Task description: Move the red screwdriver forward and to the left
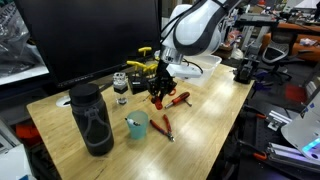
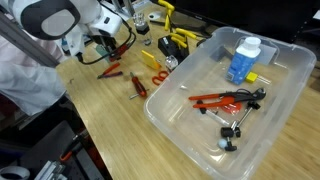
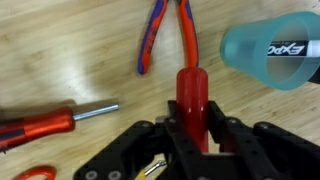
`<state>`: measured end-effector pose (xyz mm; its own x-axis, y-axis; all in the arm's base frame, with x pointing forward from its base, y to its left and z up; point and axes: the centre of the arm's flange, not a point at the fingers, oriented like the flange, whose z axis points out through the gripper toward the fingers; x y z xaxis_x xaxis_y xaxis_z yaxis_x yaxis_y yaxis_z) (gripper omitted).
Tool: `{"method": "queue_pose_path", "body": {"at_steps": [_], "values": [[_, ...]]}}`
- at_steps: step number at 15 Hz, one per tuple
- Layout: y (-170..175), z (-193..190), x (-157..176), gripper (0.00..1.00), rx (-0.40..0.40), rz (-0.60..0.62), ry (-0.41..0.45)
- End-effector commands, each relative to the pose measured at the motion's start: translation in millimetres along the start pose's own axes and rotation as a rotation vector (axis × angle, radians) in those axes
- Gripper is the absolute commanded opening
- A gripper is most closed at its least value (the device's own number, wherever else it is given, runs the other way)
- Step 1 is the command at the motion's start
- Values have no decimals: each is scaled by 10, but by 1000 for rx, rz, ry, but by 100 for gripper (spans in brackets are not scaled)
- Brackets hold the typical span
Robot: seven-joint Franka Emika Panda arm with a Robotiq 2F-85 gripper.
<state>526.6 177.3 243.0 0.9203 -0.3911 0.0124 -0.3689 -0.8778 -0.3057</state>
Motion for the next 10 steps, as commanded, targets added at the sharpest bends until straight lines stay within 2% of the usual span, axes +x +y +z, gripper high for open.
{"method": "queue_pose_path", "body": {"at_steps": [1, 5, 10], "values": [[-33, 78, 329, 8, 65, -168, -78], [-59, 172, 616, 8, 158, -265, -158], [40, 381, 804, 8, 176, -294, -250]]}}
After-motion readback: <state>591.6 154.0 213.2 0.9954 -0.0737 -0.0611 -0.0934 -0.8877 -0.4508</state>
